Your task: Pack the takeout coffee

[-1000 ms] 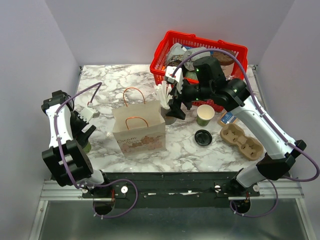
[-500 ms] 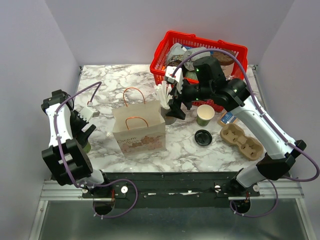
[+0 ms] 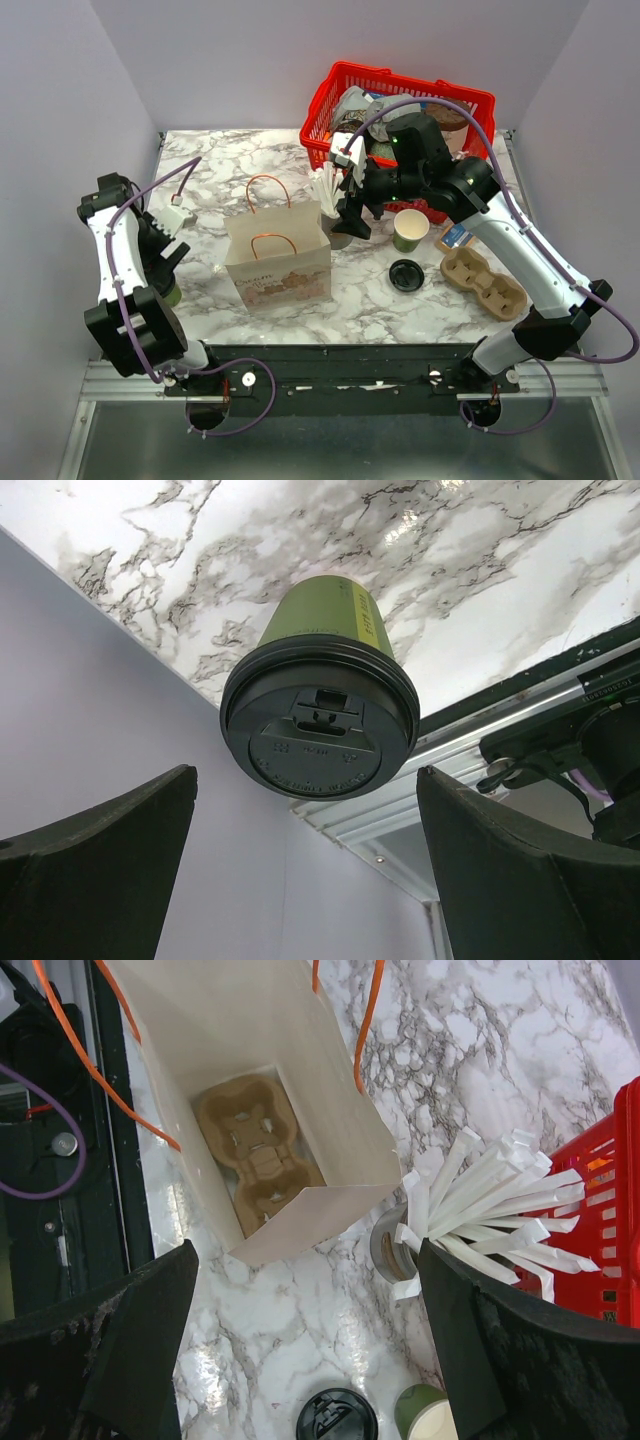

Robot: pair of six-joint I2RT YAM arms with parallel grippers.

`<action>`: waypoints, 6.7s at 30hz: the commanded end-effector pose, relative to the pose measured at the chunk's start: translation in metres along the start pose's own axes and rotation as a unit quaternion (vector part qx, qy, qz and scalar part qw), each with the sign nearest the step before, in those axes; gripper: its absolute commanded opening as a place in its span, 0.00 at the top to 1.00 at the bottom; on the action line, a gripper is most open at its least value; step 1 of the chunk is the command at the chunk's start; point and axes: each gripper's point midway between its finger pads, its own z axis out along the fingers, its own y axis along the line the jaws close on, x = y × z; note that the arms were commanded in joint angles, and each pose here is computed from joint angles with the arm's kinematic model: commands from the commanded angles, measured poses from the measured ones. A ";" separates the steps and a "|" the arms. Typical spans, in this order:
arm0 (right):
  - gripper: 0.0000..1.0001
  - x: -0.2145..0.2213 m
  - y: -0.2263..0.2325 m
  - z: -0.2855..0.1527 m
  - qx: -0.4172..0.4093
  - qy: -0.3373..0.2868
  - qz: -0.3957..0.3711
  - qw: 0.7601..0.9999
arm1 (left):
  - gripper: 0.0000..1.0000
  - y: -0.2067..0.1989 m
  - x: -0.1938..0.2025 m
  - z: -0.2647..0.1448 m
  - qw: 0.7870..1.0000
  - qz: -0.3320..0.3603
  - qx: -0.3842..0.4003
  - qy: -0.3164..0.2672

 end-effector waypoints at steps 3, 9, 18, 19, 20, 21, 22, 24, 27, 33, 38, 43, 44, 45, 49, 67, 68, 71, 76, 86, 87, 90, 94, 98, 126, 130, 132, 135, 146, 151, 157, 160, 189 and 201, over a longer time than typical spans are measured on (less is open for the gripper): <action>0.00 0.002 0.002 -0.001 -0.006 0.003 0.010 1.000 | 0.01 -0.028 0.016 0.003 0.998 -0.004 0.059 0.027; 0.00 0.002 0.002 -0.002 -0.005 0.004 0.011 1.000 | 0.01 -0.025 0.020 0.007 0.997 -0.010 0.063 0.033; 0.00 0.002 0.001 0.001 -0.007 0.004 0.012 1.000 | 0.01 -0.024 0.024 0.011 0.997 -0.011 0.072 0.040; 0.00 0.002 0.001 0.001 -0.007 0.003 0.012 1.000 | 0.01 -0.024 0.025 0.011 0.997 -0.013 0.072 0.040; 0.00 0.001 0.001 0.001 -0.008 0.003 0.012 1.000 | 0.01 -0.025 0.025 0.012 0.996 -0.012 0.075 0.041; 0.00 0.002 0.002 0.003 -0.010 0.005 0.013 1.000 | 0.01 -0.026 0.026 0.012 0.996 -0.013 0.078 0.043; 0.00 0.001 0.001 0.002 -0.008 0.002 0.011 1.000 | 0.01 -0.027 0.026 0.013 0.996 -0.014 0.081 0.043; 0.00 0.002 0.001 0.003 -0.009 0.004 0.012 1.000 | 0.01 -0.028 0.027 0.014 0.995 -0.015 0.085 0.046; 0.00 0.001 0.001 0.003 -0.010 0.003 0.011 1.000 | 0.01 -0.028 0.028 0.014 0.995 -0.015 0.086 0.049; 0.00 0.003 0.001 0.003 -0.009 0.005 0.012 1.000 | 0.01 -0.027 0.028 0.016 0.994 -0.016 0.094 0.054; 0.00 0.003 0.000 0.004 -0.008 0.006 0.011 1.000 | 0.01 -0.028 0.027 0.017 0.994 -0.019 0.098 0.053; 0.00 0.003 0.000 0.005 -0.009 0.005 0.010 1.000 | 0.03 -0.030 0.028 0.018 0.993 -0.023 0.101 0.054; 0.00 0.003 0.000 0.005 -0.009 0.005 0.010 1.000 | 0.03 -0.029 0.028 0.019 0.993 -0.023 0.099 0.054; 0.00 0.003 0.000 0.005 -0.009 0.006 0.010 1.000 | 0.04 -0.030 0.028 0.020 0.993 -0.024 0.100 0.054; 0.00 0.003 -0.001 0.006 -0.009 0.006 0.010 1.000 | 0.07 -0.029 0.029 0.021 0.994 -0.030 0.093 0.054; 0.00 0.001 -0.002 0.008 -0.011 0.003 0.005 1.000 | 0.16 -0.039 0.031 0.029 0.994 -0.050 0.085 0.044; 0.00 0.001 -0.002 0.008 -0.011 0.003 0.003 1.000 | 0.18 -0.041 0.030 0.028 0.994 -0.050 0.088 0.042; 0.00 -0.001 -0.007 0.008 -0.002 0.003 0.000 1.000 | 0.27 -0.042 0.027 0.023 0.994 -0.051 0.087 0.033; 0.06 -0.035 -0.036 0.002 0.057 -0.030 0.000 0.998 | 0.32 -0.039 0.017 0.000 0.997 -0.046 0.063 0.004; 0.00 -0.036 -0.038 0.053 -0.031 -0.040 -0.057 0.997 | 0.38 -0.054 0.011 -0.041 0.998 -0.038 0.008 -0.047; 0.00 -0.034 -0.037 0.058 -0.040 -0.040 -0.056 0.997 | 0.39 -0.055 0.009 -0.047 0.998 -0.038 -0.006 -0.056; 0.00 -0.025 -0.038 0.080 -0.069 -0.036 -0.055 0.995 | 0.41 -0.058 0.005 -0.061 0.995 -0.047 -0.032 -0.080; 0.00 -0.022 -0.038 0.097 -0.093 -0.038 -0.066 0.993 | 0.54 -0.064 -0.001 -0.076 0.990 -0.060 -0.055 -0.111; 0.03 -0.009 -0.036 0.115 -0.116 -0.031 -0.060 0.991 | 0.71 -0.068 -0.007 -0.085 0.985 -0.088 -0.064 -0.135; 1.00 0.011 0.016 0.061 -0.101 0.000 0.020 0.995 | 1.00 -0.143 -0.126 -0.287 0.859 0.090 -0.078 -0.499; 1.00 0.016 0.025 0.061 -0.104 0.005 0.027 0.994 | 1.00 -0.171 -0.127 -0.286 0.851 0.113 -0.029 -0.511; 0.99 0.019 0.027 0.064 -0.106 0.009 0.031 0.994 | 1.00 -0.177 -0.126 -0.281 0.854 0.114 -0.012 -0.507; 0.99 0.023 0.029 0.067 -0.109 0.014 0.035 0.993 | 1.00 -0.183 -0.122 -0.268 0.861 0.125 -0.002 -0.494; 0.71 0.033 0.024 0.077 -0.091 0.035 0.028 0.995 | 1.00 -0.165 -0.119 -0.272 0.869 0.104 -0.053 -0.481; 0.61 0.042 0.016 0.088 -0.079 0.053 0.039 0.995 | 1.00 -0.161 -0.118 -0.278 0.866 0.103 -0.072 -0.484; 0.62 0.052 0.015 0.092 -0.075 0.074 0.041 0.994 | 1.00 -0.156 -0.116 -0.281 0.867 0.111 -0.090 -0.478; 0.65 0.055 0.015 0.088 -0.067 0.081 0.036 0.994 | 1.00 -0.154 -0.115 -0.285 0.866 0.113 -0.099 -0.476; 0.99 -0.015 0.020 0.098 -0.094 0.011 -0.013 0.995 | 1.00 -0.177 -0.101 -0.279 0.857 0.143 -0.090 -0.487; 0.99 -0.031 0.009 0.129 -0.077 -0.005 -0.057 0.995 | 1.00 -0.169 -0.059 -0.239 0.882 0.140 -0.161 -0.421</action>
